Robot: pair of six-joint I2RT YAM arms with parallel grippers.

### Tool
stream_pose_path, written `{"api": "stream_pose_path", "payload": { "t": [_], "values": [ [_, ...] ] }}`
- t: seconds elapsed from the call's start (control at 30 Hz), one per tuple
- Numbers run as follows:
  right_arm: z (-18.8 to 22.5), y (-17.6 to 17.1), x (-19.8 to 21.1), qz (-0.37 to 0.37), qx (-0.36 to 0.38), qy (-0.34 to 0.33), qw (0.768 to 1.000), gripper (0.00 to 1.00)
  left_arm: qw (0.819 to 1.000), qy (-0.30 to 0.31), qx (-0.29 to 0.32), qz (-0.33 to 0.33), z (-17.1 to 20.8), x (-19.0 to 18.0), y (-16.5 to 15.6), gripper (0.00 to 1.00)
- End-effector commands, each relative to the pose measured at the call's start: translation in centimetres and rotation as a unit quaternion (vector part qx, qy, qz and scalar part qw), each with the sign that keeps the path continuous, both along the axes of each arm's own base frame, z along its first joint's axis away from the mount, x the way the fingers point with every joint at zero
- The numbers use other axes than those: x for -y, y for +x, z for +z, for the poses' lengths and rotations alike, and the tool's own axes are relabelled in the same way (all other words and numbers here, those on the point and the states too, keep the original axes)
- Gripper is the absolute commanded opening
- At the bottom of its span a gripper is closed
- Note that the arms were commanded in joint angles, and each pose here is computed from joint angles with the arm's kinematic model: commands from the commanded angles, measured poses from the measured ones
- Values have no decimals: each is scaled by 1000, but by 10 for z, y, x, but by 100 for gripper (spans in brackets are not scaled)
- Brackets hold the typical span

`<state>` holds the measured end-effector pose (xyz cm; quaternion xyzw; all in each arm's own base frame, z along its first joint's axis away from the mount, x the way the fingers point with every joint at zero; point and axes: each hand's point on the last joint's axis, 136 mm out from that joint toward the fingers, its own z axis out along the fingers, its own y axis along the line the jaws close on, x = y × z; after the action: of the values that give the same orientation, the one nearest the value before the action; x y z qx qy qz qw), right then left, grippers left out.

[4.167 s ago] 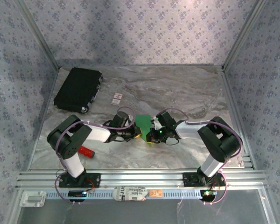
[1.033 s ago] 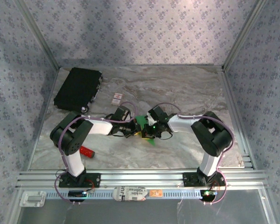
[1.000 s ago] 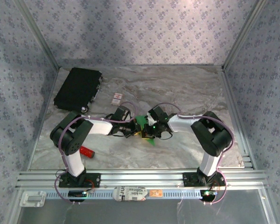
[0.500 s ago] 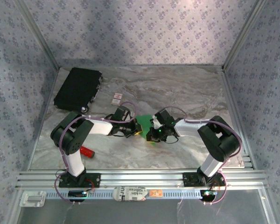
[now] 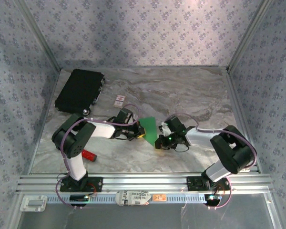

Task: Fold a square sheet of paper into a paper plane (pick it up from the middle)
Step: Third fold the triangle at the center of the table.

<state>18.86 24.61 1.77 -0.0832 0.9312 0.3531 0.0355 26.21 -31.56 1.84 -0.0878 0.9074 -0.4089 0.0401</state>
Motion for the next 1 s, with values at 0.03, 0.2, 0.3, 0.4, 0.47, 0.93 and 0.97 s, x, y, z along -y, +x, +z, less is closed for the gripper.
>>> {"api": "stream_pose_path", "payload": {
  "t": [0.03, 0.2, 0.3, 0.4, 0.47, 0.93, 0.97],
  "values": [
    [-14, -24, 27, 0, -29, -42, 999, 6, 995, 79, -63, 12, -49, -32, -24, 0],
    [-6, -19, 31, 0, -5, -51, 999, 6, 995, 75, -61, 12, -47, -31, -24, 0],
    [13, -8, 18, -6, 13, -13, 1000, 6, 996, 69, -59, 12, -45, -29, -24, 0],
    [29, 4, 6, -14, 34, 16, 999, 6, 996, 67, -56, 11, -43, -28, -24, 0],
    [34, 12, 1, -20, 41, 25, 999, 6, 996, 66, -55, 11, -42, -29, -24, 0],
    [-27, 4, 11, -32, -33, -60, 997, 3, 999, 32, -24, -2, -19, -16, -16, 5],
    [-30, 1, 14, -33, -38, -67, 996, 3, 999, 32, -20, -2, -15, -15, -14, 5]
  ]
}}
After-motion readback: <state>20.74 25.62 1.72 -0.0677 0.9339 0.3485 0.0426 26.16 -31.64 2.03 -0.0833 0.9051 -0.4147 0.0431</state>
